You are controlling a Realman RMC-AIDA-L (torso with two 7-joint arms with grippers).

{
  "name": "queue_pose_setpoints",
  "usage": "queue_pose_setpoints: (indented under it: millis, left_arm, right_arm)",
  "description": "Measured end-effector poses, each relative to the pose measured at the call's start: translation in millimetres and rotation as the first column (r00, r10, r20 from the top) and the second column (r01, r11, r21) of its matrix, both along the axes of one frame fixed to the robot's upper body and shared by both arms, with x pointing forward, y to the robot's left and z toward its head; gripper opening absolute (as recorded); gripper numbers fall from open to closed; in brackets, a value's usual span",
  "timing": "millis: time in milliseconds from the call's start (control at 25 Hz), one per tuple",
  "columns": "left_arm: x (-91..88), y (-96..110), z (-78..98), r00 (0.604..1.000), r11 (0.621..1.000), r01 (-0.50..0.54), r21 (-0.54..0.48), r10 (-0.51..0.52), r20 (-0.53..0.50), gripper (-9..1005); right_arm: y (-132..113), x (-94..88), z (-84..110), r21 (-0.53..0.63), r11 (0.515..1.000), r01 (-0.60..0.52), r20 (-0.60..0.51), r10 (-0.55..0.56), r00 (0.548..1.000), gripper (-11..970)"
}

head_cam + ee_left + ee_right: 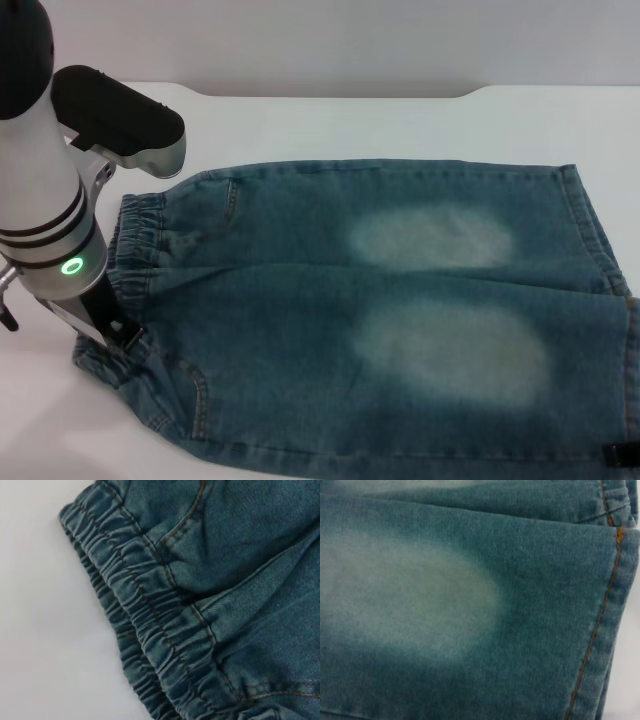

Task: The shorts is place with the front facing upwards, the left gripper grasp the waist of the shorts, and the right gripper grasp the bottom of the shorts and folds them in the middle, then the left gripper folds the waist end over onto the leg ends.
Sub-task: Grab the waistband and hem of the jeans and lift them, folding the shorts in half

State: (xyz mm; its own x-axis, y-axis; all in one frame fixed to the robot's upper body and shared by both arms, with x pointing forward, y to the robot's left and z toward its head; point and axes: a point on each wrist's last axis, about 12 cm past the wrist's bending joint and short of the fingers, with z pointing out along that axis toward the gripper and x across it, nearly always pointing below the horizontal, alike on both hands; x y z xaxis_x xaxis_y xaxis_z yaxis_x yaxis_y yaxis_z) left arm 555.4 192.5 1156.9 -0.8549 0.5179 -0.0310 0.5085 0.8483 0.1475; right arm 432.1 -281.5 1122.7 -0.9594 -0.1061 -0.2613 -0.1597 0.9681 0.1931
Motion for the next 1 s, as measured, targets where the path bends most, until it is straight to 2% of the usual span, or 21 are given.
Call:
queue_pose_setpoints:
  millis: [560,760,960,1000]
  left_arm:
    - [0.2,-0.5,-0.9,1.0,1.0,0.004,0.002,-0.004,0.002,105]
    - [-0.2,-0.2,-3.4,1.0,1.0,0.003,0.007,-0.003,-0.006,108]
    - [-0.1,-0.3,-3.6,1.0,1.0,0.004,0.007,-0.004,-0.005,112]
    - [0.2,-0.6,-3.1,1.0,1.0,0.005,0.005,-0.005,-0.001,113]
  right_arm:
    - [-1.0,0.0,-4.5,-0.008,0.999,-0.044,-0.016,0.044,0.999,433]
    - [1.1,0.2,-6.5,0.004,0.998,-0.07,-0.021,0.07,0.997,205]
    - [4.5,1.0,-2.9,0.031,0.995,-0.09,-0.004,0.09,0.996,20]
    - [4.9,1.3,-2.4,0.035,0.995,-0.092,-0.001,0.092,0.996,20]
